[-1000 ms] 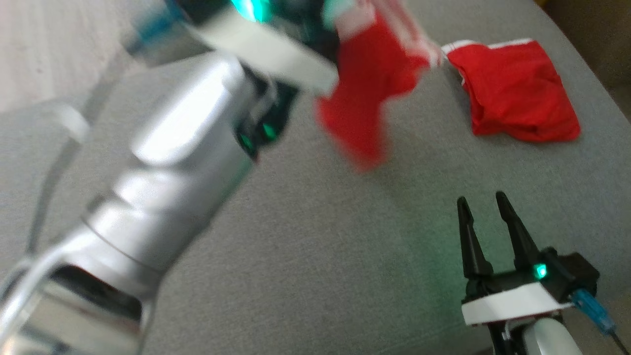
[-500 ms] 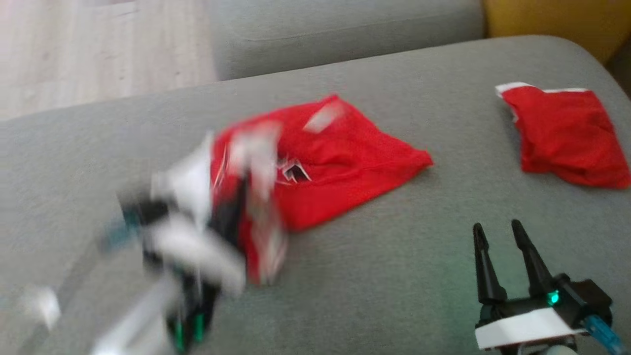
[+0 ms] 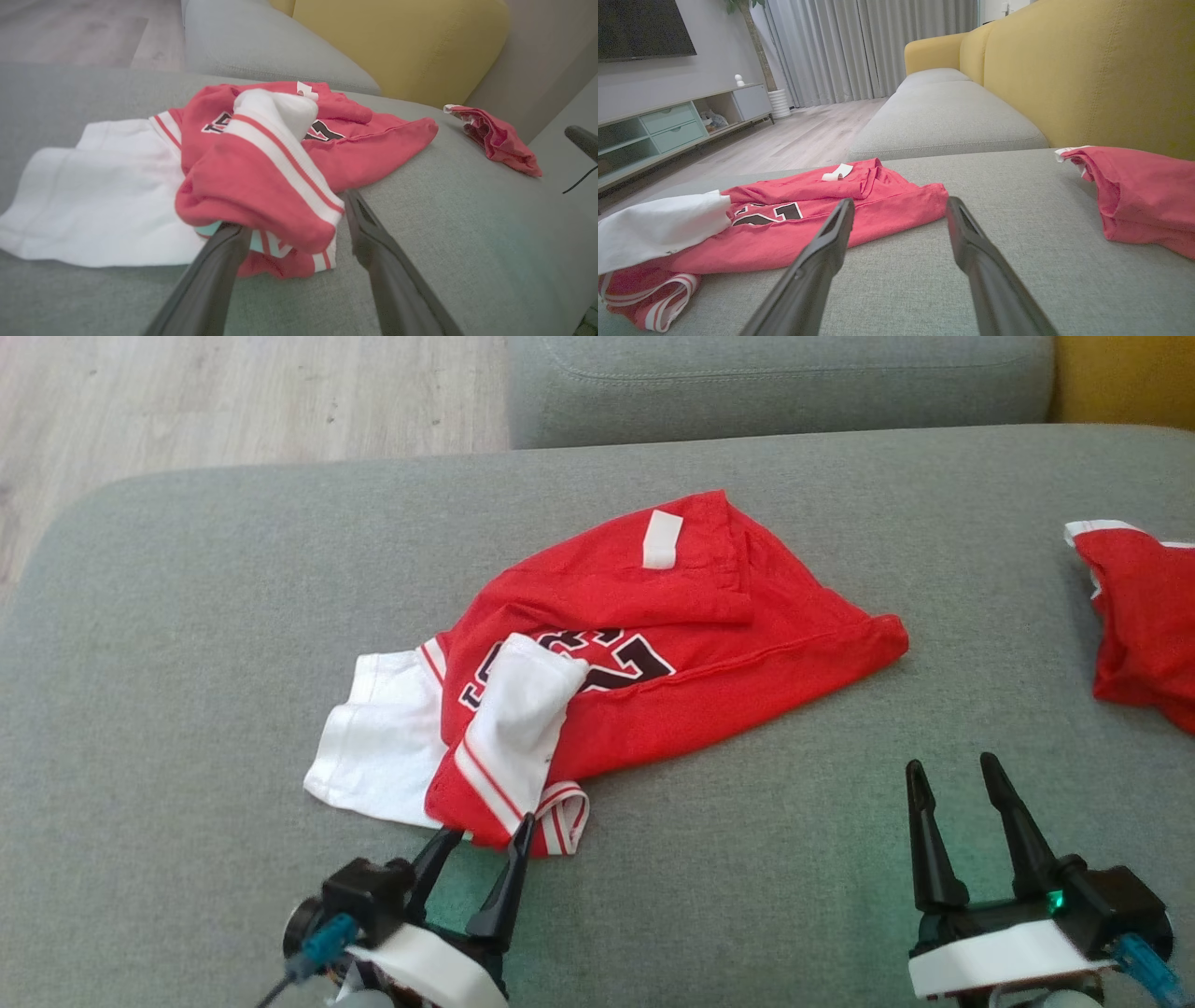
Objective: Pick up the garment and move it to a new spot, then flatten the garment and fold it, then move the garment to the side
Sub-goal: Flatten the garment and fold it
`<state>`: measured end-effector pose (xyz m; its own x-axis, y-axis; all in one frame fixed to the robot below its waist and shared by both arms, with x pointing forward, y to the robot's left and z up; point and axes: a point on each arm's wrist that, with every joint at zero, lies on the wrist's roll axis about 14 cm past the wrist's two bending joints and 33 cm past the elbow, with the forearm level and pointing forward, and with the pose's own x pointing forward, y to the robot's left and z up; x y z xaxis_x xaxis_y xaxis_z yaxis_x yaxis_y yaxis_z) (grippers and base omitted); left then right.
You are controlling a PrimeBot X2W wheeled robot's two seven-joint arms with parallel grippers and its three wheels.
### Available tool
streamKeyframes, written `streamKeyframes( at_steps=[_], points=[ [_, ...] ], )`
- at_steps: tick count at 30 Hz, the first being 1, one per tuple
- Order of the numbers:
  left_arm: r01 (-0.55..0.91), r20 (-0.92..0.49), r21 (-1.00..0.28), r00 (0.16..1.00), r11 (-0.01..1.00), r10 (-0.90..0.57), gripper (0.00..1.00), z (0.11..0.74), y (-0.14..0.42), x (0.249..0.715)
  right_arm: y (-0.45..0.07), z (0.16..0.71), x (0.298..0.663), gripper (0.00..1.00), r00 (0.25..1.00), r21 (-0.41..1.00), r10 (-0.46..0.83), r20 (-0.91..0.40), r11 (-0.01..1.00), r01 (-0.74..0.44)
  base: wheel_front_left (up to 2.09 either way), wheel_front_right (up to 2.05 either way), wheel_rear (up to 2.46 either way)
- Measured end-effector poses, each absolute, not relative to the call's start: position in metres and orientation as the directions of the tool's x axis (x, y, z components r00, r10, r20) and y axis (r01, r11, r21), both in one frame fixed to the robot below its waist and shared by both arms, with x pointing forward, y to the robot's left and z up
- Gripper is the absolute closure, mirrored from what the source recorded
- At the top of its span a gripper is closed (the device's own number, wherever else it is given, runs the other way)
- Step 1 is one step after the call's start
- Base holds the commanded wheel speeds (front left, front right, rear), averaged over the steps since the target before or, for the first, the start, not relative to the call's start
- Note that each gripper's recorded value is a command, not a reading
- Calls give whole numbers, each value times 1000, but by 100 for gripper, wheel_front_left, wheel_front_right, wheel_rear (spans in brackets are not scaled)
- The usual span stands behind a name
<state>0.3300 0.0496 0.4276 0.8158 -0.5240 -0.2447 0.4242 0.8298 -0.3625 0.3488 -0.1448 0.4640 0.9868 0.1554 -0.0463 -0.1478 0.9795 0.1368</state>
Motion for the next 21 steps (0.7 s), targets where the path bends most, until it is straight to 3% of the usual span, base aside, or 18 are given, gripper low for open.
streamKeyframes(
  at_steps=[4,10,16,21],
  points=[
    [444,-197,-268,843,855,-500,0,444,52,333,-143,464,350,0,985,132,163,-47,979,-156,0,0,0],
    [532,-236,-144,800,834,-551,0,472,69,339,-139,461,351,0,983,127,175,-56,978,-167,0,0,0],
    [591,-209,29,792,806,-573,0,540,99,388,-139,455,354,0,982,126,175,-74,978,-165,0,0,0],
    [641,-209,118,762,758,-612,0,568,91,418,-141,453,362,0,983,122,169,-76,980,-159,0,0,0]
  ],
)
